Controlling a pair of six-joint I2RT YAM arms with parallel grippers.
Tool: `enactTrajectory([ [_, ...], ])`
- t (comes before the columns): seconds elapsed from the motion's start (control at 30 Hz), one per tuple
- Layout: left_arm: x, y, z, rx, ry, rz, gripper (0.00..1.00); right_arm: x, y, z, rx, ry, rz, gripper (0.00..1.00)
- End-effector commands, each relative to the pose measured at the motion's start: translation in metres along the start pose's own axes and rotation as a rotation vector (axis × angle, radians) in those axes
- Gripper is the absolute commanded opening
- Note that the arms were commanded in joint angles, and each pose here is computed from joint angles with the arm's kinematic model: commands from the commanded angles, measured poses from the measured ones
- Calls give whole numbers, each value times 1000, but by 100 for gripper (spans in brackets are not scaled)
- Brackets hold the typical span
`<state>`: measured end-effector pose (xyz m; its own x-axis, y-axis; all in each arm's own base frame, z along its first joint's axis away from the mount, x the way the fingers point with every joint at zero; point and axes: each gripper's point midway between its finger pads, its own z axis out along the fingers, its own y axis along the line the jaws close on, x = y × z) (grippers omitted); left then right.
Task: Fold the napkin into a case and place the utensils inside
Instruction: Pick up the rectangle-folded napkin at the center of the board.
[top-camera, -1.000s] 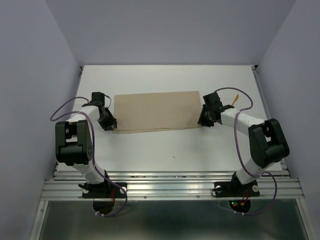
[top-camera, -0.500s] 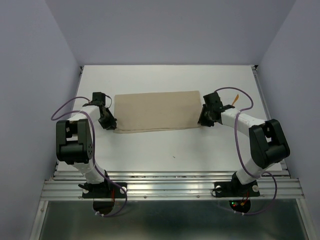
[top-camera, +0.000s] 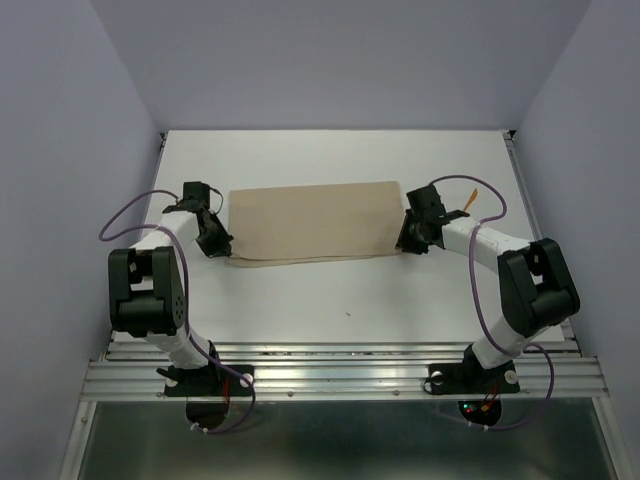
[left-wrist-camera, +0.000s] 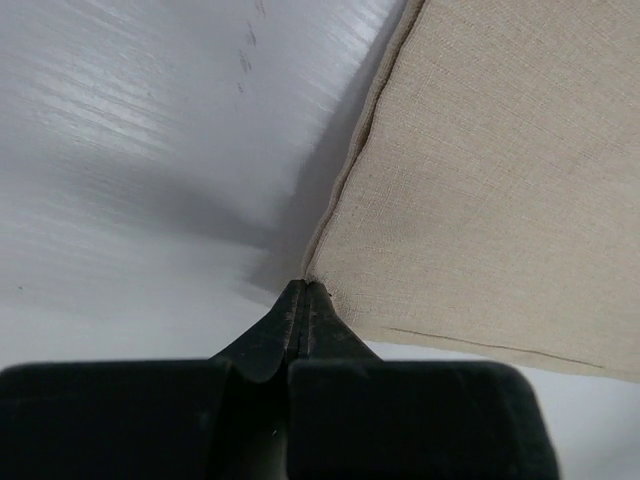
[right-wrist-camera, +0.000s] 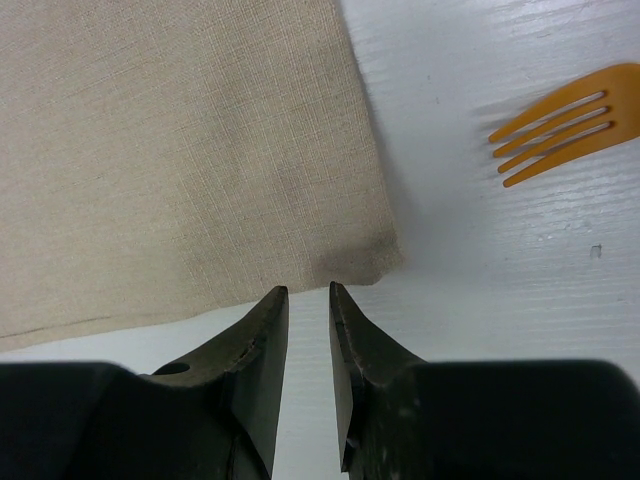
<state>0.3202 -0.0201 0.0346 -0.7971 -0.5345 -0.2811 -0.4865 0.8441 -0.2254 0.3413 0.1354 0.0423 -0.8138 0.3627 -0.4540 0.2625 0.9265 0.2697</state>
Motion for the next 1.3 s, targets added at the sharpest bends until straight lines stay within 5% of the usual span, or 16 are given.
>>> enactTrajectory([
  [0.0,-12,-13,-24,47,-43,25,0,-8,1,-9,-16,-38,8,29],
  [0.67,6,0,-30,34,-26,68,0,-8,0,-12,-20,-50,17,29],
  [0.7,9,2,-28,24,-18,61,9,-7,0,-12,-19,-49,18,29],
  [0.73,10,2,-28,27,-13,61,32,-7,0,-13,-20,-50,20,29],
  [0.8,3,-4,-33,45,-27,61,47,-7,0,-13,-23,-47,20,29],
  [1.03,-62,-32,-60,52,-167,64,45,-12,2,-20,-35,-71,22,29],
  [1.27,-91,-44,-18,24,-136,62,56,-17,11,-23,-62,-73,24,29],
])
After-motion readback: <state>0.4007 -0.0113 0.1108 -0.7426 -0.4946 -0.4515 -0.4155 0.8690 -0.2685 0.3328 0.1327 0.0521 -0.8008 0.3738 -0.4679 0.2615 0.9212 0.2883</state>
